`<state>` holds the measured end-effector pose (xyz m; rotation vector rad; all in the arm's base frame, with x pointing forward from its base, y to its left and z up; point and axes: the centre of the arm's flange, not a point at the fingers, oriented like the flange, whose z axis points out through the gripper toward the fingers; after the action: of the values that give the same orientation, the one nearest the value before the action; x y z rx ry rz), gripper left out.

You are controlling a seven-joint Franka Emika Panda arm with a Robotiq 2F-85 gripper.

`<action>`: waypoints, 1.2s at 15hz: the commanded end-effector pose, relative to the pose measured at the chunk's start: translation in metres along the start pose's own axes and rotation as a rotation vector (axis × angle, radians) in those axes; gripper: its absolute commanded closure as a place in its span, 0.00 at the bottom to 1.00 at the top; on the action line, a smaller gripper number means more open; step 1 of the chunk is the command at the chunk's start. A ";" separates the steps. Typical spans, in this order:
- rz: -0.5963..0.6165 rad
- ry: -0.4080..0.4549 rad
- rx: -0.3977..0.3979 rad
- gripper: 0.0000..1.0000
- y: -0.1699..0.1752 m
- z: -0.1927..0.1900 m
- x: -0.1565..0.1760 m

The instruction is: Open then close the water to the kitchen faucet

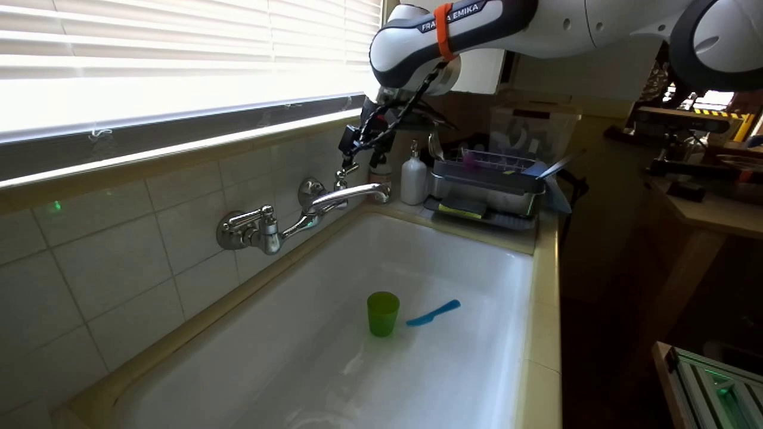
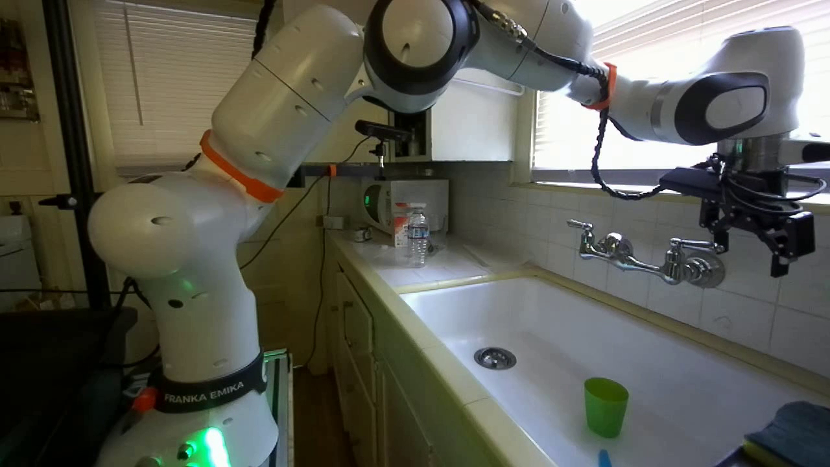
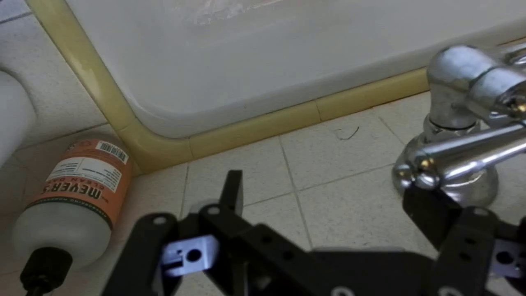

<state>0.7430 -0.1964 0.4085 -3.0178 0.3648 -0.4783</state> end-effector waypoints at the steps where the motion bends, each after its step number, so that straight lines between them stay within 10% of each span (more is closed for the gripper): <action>1: -0.011 -0.024 -0.031 0.00 0.001 0.002 -0.004; 18: 0.025 -0.109 -0.090 0.00 -0.004 -0.005 -0.013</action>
<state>0.7413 -0.1912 0.4125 -3.0694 0.4180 -0.4222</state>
